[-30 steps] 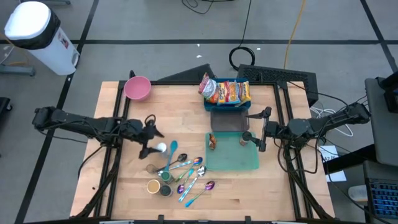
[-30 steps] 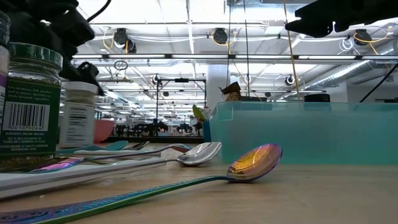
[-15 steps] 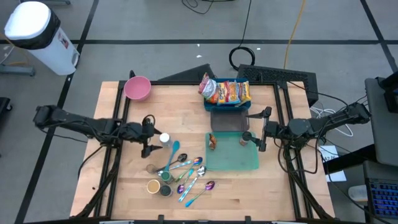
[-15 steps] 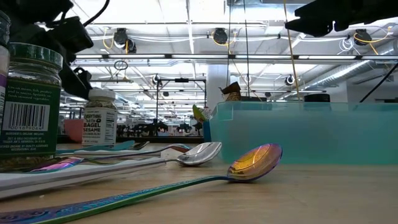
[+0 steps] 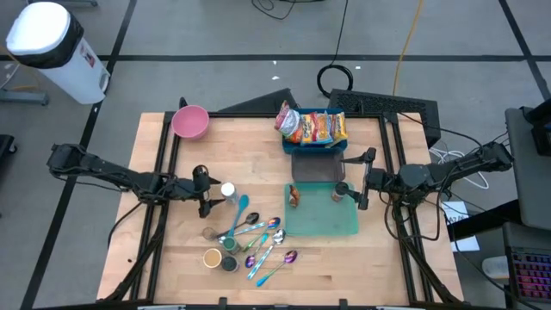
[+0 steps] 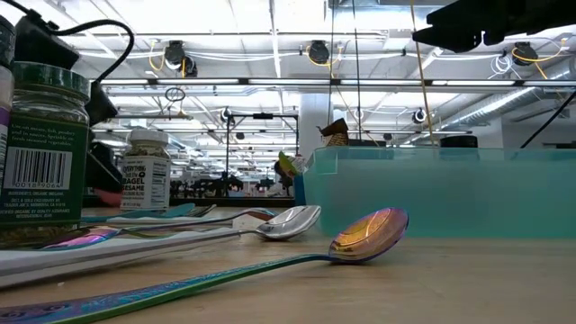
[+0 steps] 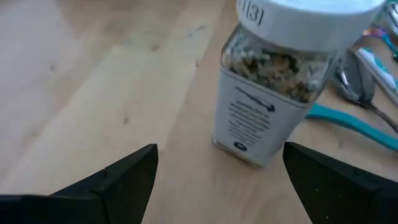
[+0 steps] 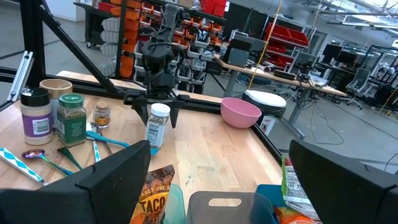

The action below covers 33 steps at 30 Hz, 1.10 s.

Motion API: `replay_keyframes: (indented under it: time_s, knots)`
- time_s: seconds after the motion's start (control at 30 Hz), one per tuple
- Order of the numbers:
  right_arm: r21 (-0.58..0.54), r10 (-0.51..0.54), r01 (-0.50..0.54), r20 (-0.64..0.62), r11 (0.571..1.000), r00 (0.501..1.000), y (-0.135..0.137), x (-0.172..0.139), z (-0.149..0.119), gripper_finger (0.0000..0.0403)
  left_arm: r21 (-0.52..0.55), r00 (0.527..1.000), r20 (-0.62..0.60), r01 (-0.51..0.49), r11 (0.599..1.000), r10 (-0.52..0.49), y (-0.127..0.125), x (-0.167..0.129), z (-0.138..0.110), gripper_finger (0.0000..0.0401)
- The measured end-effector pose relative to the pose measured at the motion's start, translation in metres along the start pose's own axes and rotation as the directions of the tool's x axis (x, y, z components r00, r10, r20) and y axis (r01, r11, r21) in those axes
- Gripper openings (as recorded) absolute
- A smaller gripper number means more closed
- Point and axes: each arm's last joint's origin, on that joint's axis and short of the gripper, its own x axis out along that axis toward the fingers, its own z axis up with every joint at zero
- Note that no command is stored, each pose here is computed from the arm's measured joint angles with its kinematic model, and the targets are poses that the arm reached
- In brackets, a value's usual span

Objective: Pick & Place Food Item
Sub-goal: Put the white seasoning bottle into the green bin

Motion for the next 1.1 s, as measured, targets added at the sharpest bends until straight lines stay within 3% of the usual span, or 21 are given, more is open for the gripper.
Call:
replay_keyframes:
  time_s: [0.3, 0.6, 0.87, 1.1]
  knots:
    - [0.003, -0.003, 0.003, 0.012, 1.0, 1.0, 0.0, 0.0, 0.001, 0.0375, 0.078, 0.991, 0.128, 0.02, 0.997, -0.03, -0.003, -0.001, 0.014, 0.0349]
    - [-0.011, -0.005, 0.005, 0.021, 1.0, 1.0, -0.001, 0.0, 0.002, 0.0375, 0.126, 0.981, 0.166, 0.076, 0.989, -0.097, -0.005, 0.003, 0.019, 0.0349]
    - [-0.01, -0.007, 0.007, 0.029, 1.0, 1.0, -0.001, 0.0, 0.003, 0.0375, 0.118, 0.99, 0.128, 0.042, 0.992, -0.058, 0.003, 0.018, 0.017, 0.0349]
    - [-0.01, -0.007, 0.007, 0.03, 1.0, 1.0, -0.001, 0.0, 0.003, 0.0375, 0.204, 0.975, 0.181, 0.089, 0.975, -0.127, 0.002, 0.028, 0.021, 0.0349]
